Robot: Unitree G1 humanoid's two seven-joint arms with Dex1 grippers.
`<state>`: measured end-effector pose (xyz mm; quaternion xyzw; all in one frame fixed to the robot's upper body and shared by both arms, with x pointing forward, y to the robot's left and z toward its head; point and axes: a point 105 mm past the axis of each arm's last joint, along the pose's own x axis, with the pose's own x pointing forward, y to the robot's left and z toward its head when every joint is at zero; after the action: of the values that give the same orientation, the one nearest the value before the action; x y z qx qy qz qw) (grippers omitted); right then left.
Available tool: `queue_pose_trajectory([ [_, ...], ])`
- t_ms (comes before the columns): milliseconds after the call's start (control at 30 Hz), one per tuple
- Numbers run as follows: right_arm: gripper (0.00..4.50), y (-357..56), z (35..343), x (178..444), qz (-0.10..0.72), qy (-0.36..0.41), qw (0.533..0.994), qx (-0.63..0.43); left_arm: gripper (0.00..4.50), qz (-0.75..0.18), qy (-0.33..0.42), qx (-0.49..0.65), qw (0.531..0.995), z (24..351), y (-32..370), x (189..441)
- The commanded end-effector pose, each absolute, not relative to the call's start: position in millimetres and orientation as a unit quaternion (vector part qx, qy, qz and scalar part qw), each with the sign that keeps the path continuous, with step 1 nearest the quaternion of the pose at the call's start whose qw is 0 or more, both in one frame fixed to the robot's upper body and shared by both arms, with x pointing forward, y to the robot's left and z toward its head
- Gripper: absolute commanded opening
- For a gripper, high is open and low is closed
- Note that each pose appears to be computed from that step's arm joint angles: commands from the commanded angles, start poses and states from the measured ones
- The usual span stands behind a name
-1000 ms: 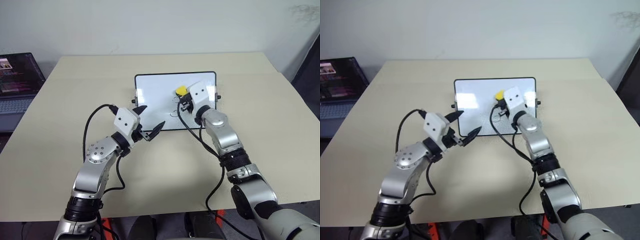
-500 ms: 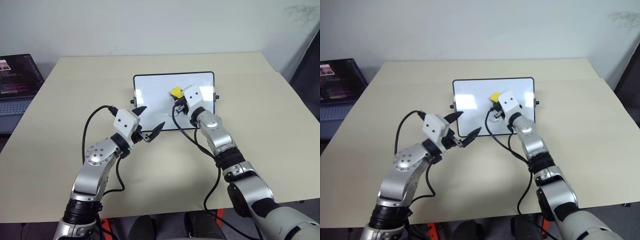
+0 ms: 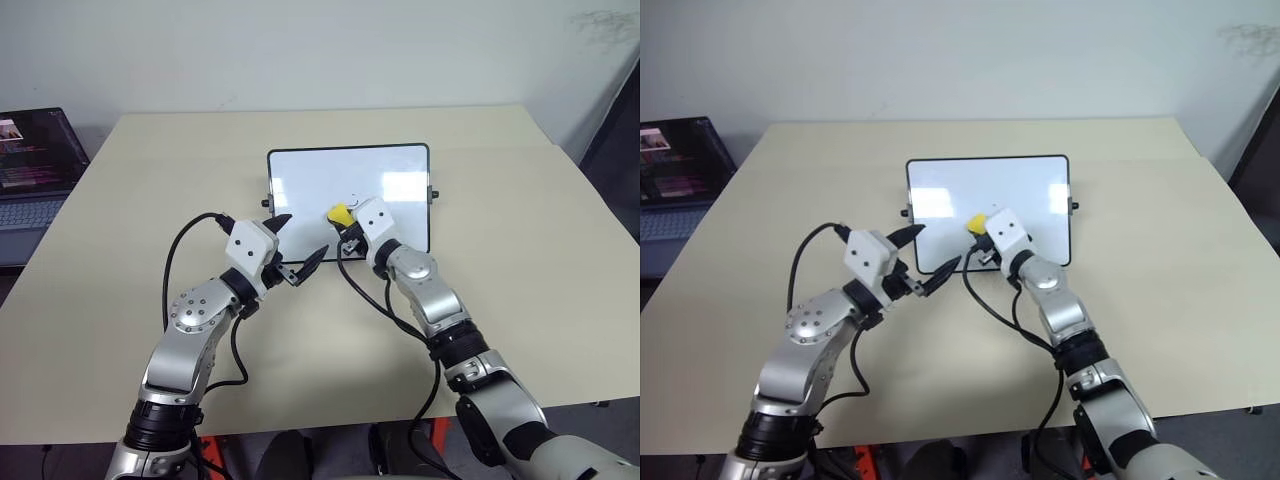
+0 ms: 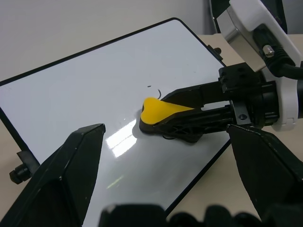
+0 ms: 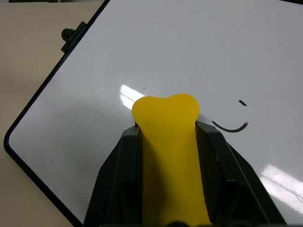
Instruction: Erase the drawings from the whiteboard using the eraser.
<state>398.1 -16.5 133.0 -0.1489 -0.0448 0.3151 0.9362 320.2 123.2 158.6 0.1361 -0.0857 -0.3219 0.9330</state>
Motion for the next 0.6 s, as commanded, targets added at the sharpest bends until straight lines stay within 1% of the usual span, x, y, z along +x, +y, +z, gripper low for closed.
queue_pose_trajectory([
  [33,1.24,-24.8,139.7,397.1,0.31,-0.051,0.937,-0.15,4.5,-0.321,-0.111,0.147,0.929,171.9,122.2,317.4],
  [300,1.24,-50.0,171.6,398.5,0.277,-0.082,0.946,-0.149,4.5,-0.326,-0.113,0.143,0.928,171.2,118.7,320.3],
  [467,1.24,-58.3,187.1,396.8,0.264,-0.098,0.948,-0.148,4.5,-0.329,-0.113,0.141,0.927,171.1,117.3,321.6],
  [600,1.24,-67.4,192.9,407.4,0.234,-0.104,0.954,-0.153,4.5,-0.334,-0.113,0.14,0.925,170.7,114.0,322.4],
])
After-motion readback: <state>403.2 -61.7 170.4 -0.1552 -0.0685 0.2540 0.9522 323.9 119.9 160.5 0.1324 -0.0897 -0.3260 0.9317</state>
